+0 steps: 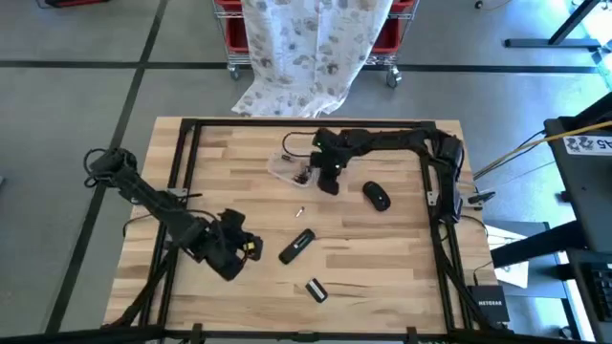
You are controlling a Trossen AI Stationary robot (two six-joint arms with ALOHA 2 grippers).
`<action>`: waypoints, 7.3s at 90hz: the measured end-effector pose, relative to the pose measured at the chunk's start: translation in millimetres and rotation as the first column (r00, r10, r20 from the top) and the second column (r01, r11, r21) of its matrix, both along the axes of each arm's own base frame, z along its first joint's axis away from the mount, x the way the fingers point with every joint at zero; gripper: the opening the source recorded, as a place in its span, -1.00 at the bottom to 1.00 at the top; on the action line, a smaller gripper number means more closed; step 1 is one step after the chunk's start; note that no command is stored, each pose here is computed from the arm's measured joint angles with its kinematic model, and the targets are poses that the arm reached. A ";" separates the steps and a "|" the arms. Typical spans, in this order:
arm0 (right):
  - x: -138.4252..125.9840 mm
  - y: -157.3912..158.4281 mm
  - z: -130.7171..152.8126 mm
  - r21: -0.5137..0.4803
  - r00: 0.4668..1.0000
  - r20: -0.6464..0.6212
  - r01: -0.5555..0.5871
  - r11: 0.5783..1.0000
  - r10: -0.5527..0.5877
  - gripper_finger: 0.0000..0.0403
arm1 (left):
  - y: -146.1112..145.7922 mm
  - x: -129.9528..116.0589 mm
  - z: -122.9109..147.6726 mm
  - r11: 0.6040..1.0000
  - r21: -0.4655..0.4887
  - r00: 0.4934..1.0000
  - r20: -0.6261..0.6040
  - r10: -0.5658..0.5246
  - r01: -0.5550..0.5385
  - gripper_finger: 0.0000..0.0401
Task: Insert battery
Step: Insert the small silver battery into the remote, then insert the silver battery into the remote
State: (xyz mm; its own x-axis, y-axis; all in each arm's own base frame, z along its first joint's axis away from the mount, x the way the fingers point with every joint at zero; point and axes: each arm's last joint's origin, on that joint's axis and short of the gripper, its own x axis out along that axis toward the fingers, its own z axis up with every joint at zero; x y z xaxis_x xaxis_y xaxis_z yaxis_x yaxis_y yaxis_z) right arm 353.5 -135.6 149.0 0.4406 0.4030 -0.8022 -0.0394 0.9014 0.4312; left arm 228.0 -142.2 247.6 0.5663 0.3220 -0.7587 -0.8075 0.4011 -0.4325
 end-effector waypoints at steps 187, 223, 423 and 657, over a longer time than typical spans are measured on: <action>63.9 129.3 -21.5 -0.399 0.925 0.132 -0.280 0.873 0.357 -0.97 | 12.8 -3.3 7.3 0.996 -0.010 0.993 -0.087 -0.084 0.084 -0.30; 83.3 138.9 -5.9 -0.446 0.835 0.361 -0.237 0.863 0.416 -0.83 | 13.5 -3.9 6.9 0.999 -0.016 0.996 -0.078 -0.047 0.046 -0.30; -74.5 206.7 199.2 -0.667 0.992 0.024 0.110 0.737 -0.127 -0.45 | 31.4 78.3 -159.9 0.837 0.461 0.955 -0.171 -0.243 0.296 -0.30; -2.8 202.3 -15.6 -0.361 0.963 0.131 0.269 0.893 -0.236 -0.99 | -69.7 78.5 -97.9 0.997 -0.070 0.981 0.193 -0.005 0.019 -1.00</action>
